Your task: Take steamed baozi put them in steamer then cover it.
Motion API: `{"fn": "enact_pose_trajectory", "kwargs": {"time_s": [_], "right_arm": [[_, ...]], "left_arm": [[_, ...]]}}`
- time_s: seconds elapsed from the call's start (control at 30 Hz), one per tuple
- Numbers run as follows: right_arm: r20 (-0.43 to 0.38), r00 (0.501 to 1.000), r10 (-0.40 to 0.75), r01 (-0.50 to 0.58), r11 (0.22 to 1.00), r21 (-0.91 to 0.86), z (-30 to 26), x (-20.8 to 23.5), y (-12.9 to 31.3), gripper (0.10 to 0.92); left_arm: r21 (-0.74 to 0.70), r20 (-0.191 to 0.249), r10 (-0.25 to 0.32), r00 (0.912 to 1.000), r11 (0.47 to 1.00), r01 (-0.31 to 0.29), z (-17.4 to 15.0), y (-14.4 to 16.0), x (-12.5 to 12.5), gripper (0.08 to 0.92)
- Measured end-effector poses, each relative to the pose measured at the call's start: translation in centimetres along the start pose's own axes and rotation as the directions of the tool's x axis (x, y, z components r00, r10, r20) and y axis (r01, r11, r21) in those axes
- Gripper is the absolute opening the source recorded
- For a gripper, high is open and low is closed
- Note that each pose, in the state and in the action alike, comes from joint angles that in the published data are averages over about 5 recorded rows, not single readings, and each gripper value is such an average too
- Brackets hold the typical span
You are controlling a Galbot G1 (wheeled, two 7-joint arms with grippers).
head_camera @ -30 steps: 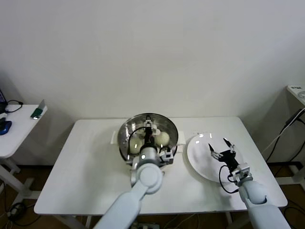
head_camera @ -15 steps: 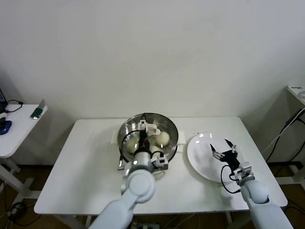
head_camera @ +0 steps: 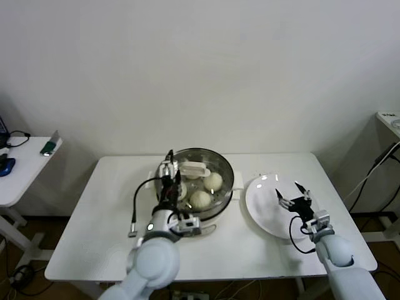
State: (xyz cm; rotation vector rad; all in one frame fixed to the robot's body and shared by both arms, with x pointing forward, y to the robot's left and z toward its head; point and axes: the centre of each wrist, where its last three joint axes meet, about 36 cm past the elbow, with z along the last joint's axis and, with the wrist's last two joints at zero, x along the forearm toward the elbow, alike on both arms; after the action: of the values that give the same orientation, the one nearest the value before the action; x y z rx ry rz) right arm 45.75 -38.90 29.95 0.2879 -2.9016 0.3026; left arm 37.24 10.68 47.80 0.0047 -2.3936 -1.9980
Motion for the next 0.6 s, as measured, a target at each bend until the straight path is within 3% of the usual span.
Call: {"fn": "enact_pose_trajectory", "kwargs": {"time_s": [0.13,0.27,0.47,0.6], "right_arm": [[0.002,1.0,0.001,-0.001,1.0,-0.001,-0.2,0.2,0.2,0.823],[0.008,1.0,0.0,0.0,1.0,-0.004,-0.4,0.6,0.3,0.823],[0.021,1.0,-0.004,0.004,1.0,-0.013,-0.7,1.3,0.6,0.823],[0.031,0.999,-0.01,0.011,1.0,-0.017,-0.8,1.9,0.8,0.823]], "left_arm": [[0.087,-0.035,-0.02,0.9992,0.996,0.023,2.1,0.9,0.6,0.823],[0.213,-0.114,-0.022,0.9932,0.976,0.046,5.0,1.7,0.8,0.823],[0.431,-0.238,0.053,0.9697,0.901,0.057,10.0,1.9,1.8,0.823],[0.566,-0.245,0.097,0.9647,0.822,0.061,13.3,0.9,2.7,0.823]]}}
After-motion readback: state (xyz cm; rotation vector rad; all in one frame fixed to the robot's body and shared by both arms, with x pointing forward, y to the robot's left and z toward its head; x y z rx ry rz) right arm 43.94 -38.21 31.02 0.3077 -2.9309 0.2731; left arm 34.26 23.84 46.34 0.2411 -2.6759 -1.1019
